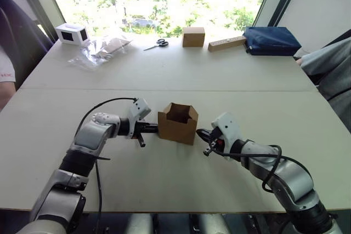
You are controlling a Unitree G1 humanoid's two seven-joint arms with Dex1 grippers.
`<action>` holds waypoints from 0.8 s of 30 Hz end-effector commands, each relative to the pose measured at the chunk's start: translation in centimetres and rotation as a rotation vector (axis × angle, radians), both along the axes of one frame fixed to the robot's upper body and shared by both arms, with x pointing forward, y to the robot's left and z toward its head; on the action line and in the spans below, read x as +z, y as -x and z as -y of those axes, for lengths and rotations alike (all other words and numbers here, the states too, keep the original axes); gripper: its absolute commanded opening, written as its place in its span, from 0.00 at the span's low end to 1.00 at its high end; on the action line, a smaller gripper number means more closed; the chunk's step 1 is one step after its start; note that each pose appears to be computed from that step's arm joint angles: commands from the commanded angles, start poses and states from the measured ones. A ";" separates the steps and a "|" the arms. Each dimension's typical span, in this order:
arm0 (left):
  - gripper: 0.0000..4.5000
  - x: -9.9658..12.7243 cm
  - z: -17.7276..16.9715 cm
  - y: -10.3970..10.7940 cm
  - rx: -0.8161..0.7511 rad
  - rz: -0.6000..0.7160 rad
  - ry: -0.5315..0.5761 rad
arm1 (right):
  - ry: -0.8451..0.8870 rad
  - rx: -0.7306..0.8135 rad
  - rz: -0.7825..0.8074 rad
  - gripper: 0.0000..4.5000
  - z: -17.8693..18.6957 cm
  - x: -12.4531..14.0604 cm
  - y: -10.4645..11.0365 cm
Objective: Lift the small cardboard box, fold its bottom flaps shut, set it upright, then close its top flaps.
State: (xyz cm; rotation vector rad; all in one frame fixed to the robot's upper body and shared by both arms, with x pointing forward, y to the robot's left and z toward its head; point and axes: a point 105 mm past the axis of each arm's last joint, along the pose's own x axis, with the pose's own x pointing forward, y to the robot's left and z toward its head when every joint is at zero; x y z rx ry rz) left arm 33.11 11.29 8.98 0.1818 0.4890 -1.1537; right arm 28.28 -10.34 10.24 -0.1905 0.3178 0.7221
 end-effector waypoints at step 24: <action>0.01 8.2 -0.4 0.6 -0.138 0.104 0.234 | -0.154 0.075 0.284 0.00 1.7 6.3 0.1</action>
